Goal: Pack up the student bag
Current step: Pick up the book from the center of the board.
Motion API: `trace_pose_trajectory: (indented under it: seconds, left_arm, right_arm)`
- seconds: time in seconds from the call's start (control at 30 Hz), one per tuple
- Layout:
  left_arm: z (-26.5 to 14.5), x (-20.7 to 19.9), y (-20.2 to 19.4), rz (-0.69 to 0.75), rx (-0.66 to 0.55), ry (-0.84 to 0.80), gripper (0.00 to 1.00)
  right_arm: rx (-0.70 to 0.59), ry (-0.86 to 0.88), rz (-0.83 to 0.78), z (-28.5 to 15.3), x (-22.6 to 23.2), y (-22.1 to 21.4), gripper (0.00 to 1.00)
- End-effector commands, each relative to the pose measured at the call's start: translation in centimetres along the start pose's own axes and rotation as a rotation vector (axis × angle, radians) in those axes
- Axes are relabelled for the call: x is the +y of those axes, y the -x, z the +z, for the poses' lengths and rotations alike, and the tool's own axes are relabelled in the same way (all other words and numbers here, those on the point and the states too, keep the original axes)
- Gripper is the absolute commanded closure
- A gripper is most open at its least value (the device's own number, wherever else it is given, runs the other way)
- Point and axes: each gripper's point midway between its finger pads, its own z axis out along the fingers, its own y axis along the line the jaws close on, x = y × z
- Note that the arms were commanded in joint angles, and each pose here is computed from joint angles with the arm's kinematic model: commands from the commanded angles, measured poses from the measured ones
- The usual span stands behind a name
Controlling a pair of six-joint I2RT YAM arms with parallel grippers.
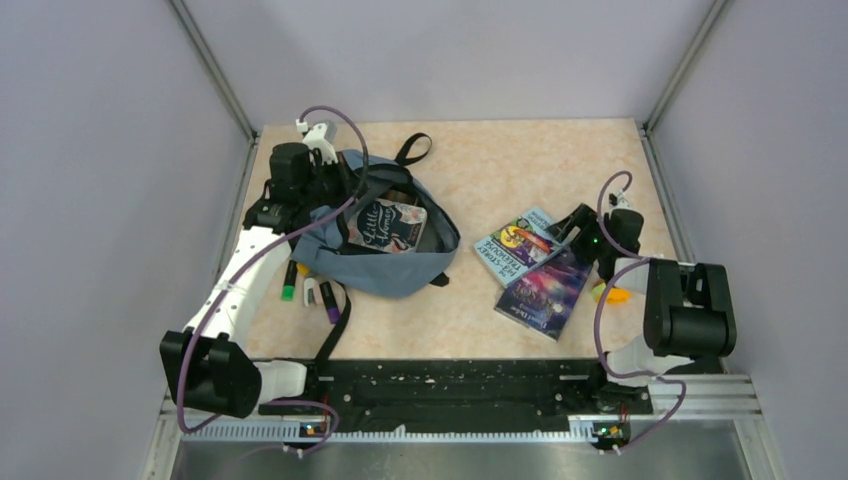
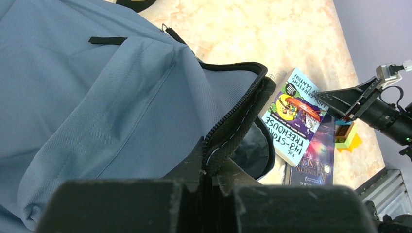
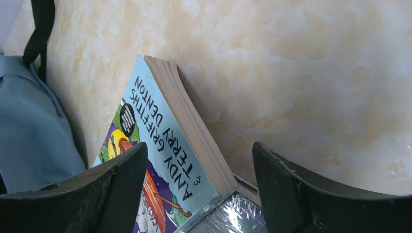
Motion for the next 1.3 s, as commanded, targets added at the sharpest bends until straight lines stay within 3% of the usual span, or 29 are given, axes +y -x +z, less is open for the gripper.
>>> trace_pose_trajectory:
  seconds: [0.0,0.33,0.53,0.6,0.77,0.87,1.0,1.27]
  left_arm:
    - [-1.1,-1.7,3.1,0.054,-0.111,-0.043,1.00]
    - [-1.0,-1.6,3.1,0.057,-0.110,-0.036,1.00]
    - [-1.0,-1.5,3.1,0.058,-0.111,-0.030,1.00]
    - [-1.0,-1.5,3.1,0.058,-0.110,-0.030,1.00]
    - [-1.1,-1.5,3.2,0.058,-0.113,-0.031,1.00]
    - [-1.2,-1.6,3.2,0.058,-0.114,-0.033,1.00]
    - [-1.2,-1.7,3.2,0.057,-0.115,-0.036,1.00]
    - [-1.2,-1.6,3.1,0.055,-0.114,-0.034,1.00]
  right_arm:
    - [-0.007,0.103,-0.003,0.8,1.9,1.2,0.25]
    - [0.007,0.104,0.045,1.3,1.8,0.9,0.44]
    - [-0.043,0.133,0.040,0.4,3.0,2.1,0.91]
    - [-0.069,0.158,0.021,-0.4,4.0,2.9,1.00]
    - [-0.199,0.271,-0.101,-3.6,8.3,5.9,1.00]
    - [-0.282,0.278,-0.297,-5.2,12.0,6.5,1.00]
    - [-0.395,0.301,-0.505,-6.7,17.0,6.1,1.00]
    - [-0.538,0.382,-0.744,-8.4,21.8,3.0,1.00]
